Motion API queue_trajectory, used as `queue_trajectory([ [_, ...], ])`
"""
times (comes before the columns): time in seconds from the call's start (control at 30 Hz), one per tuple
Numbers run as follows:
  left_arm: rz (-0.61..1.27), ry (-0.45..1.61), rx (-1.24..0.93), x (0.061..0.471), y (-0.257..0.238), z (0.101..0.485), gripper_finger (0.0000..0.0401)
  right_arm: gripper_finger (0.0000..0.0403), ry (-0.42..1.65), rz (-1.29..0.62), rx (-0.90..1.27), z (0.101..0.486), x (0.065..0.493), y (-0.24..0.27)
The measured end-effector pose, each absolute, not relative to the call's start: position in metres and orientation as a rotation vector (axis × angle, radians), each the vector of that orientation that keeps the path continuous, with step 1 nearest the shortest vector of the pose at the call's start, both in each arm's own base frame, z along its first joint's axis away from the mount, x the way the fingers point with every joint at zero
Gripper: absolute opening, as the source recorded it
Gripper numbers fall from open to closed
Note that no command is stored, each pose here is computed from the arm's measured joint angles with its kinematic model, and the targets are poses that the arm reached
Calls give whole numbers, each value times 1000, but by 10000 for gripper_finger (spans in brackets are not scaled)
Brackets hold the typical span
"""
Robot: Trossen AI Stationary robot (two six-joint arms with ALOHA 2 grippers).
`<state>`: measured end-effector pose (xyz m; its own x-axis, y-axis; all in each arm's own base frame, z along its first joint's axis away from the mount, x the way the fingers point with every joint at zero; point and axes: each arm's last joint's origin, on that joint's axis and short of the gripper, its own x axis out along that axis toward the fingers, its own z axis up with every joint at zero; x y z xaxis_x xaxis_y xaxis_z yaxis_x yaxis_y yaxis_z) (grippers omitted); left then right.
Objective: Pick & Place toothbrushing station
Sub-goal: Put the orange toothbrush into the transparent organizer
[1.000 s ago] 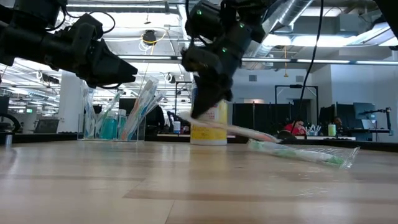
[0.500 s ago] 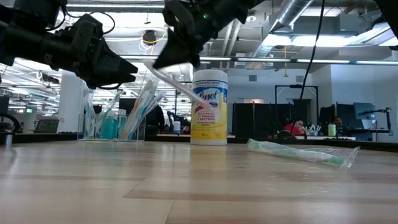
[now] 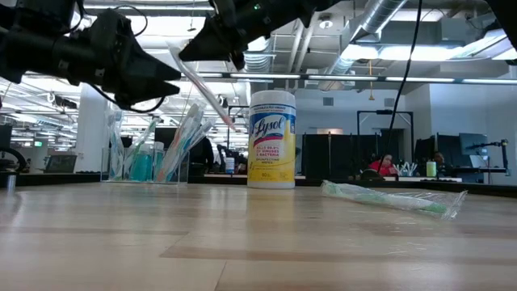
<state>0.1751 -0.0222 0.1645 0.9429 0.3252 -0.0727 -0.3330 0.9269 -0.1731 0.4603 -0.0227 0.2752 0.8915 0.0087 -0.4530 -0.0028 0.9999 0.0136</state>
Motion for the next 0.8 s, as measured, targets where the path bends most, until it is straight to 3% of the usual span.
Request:
queue_trajectory([
  [0.8,219,-140,-205,176,-25,184,210,0,322,50,-37,288,466,-21],
])
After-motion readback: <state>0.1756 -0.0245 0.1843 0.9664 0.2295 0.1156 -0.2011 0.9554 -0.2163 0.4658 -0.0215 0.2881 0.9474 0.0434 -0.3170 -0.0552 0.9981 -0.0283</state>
